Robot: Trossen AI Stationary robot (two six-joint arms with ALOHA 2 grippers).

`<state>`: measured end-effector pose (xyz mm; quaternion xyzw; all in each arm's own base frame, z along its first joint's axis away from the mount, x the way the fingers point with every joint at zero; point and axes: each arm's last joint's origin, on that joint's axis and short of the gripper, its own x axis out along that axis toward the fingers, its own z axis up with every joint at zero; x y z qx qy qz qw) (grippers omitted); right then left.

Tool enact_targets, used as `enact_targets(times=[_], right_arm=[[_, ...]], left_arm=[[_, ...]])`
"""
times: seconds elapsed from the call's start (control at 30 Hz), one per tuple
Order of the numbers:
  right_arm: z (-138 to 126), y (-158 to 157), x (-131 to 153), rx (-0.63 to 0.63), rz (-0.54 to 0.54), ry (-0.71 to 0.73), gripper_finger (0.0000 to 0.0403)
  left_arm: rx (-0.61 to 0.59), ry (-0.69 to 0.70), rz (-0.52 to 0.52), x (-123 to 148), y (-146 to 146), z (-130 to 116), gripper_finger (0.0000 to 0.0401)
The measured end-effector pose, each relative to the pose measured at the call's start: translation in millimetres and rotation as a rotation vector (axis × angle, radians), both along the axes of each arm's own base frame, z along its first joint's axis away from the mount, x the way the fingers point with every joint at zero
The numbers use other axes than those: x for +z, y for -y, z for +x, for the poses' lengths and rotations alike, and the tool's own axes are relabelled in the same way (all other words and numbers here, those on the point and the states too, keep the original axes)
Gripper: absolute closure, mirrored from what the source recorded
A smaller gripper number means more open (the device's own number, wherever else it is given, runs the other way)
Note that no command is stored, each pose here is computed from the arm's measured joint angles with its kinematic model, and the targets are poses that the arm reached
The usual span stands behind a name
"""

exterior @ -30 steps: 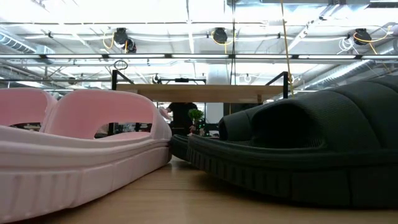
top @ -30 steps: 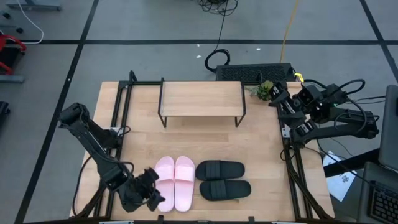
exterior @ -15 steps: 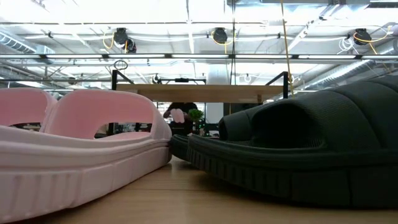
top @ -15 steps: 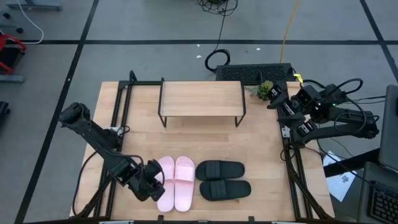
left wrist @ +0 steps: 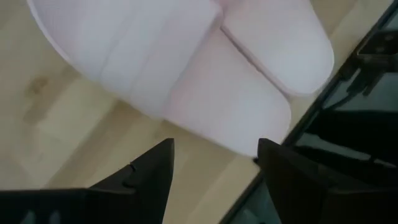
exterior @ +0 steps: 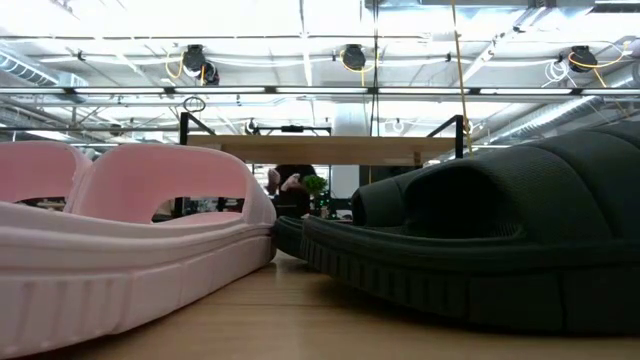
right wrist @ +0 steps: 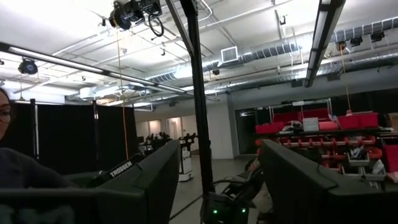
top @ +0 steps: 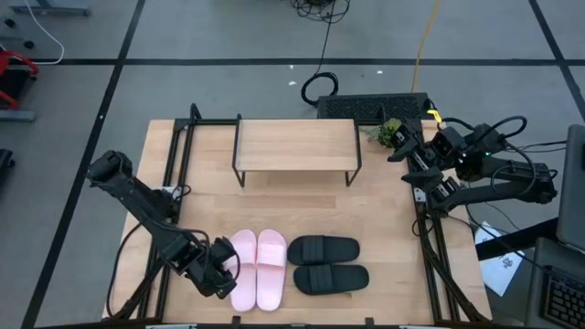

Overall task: Pick and place slides into the shelf
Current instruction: Put the left pink slipper on the shelf

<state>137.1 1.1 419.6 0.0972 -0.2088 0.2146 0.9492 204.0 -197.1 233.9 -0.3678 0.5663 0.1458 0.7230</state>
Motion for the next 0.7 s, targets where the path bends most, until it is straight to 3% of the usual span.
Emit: enact_targets(times=[0.17, 0.43, 0.57, 0.7], right_arm=[[0, 0, 0, -0.012, -0.021, 0.009, 0.0193], [1, 0, -1, -0.034, -0.059, 0.010, 0.0193], [1, 0, -1, -0.045, -0.054, 0.010, 0.0193], [2, 2, -1, -0.087, -0.032, 0.009, 0.0193]], left_arm=[[0.030, 0.022, -0.013, 1, 1, 2, 0.0169], [0.053, 0.033, 0.087, -1, -8, 3, 0.0169], [0.016, 0.138, 0.030, 29, -2, 20, 0.0169], [-0.066, 0.182, 0.102, 66, 5, 42, 0.0169]])
